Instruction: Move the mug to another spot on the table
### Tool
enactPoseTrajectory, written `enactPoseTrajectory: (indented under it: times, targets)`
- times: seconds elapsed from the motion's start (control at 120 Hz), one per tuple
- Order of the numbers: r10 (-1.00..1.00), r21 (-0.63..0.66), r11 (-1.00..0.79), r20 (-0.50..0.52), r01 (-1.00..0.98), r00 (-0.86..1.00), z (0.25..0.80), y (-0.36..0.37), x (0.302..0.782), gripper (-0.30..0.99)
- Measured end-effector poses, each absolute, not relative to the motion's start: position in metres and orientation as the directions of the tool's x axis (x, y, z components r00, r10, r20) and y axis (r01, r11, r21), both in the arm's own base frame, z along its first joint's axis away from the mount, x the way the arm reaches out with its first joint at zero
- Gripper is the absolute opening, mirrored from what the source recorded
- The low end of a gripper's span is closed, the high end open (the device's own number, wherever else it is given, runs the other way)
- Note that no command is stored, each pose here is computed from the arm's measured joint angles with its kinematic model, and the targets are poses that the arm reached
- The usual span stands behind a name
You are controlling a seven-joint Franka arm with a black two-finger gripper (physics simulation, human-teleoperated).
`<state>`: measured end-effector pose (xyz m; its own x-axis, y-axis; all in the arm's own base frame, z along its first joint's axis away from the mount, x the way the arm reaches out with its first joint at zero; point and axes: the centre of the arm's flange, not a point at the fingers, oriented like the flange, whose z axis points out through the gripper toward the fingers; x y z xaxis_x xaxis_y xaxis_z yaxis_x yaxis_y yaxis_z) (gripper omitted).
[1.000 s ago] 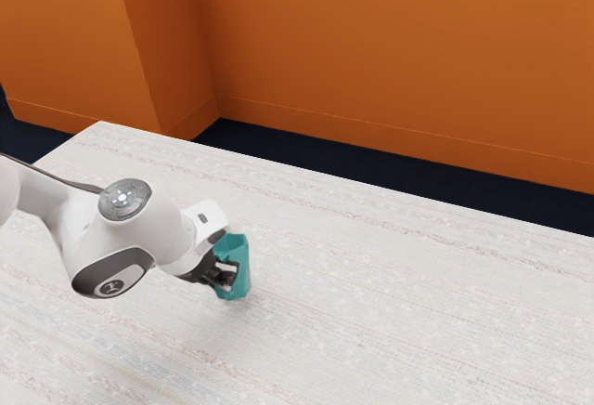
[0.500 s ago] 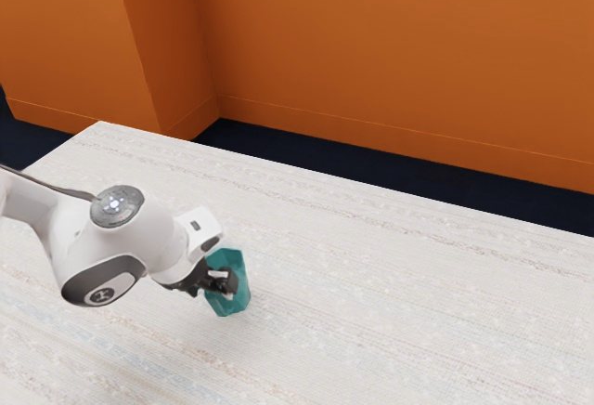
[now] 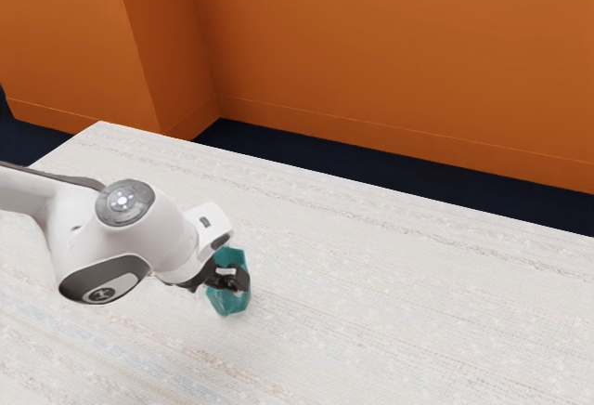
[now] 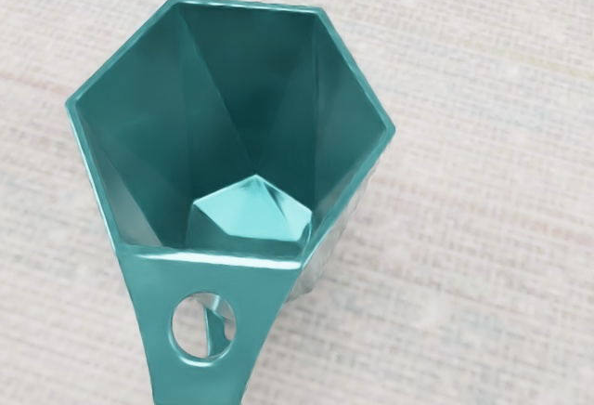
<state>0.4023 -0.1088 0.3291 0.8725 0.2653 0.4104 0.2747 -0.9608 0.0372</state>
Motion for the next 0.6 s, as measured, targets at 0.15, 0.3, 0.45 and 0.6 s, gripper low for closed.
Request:
enactPoseTrajectory:
  times: [0.15,0.3,0.45,0.6]
  targets:
    - [0.336,0.056,-0.936,0.439,0.347,0.833,0.368,-0.107,0.425,0.65]
    - [0.426,0.077,-0.895,0.444,0.440,0.788,0.412,-0.099,0.451,0.67]
    - [0.522,0.103,-0.841,0.416,0.531,0.745,0.492,-0.085,0.503,0.68]
    - [0.515,0.053,-0.845,0.349,0.532,0.783,0.533,-0.071,0.550,0.69]
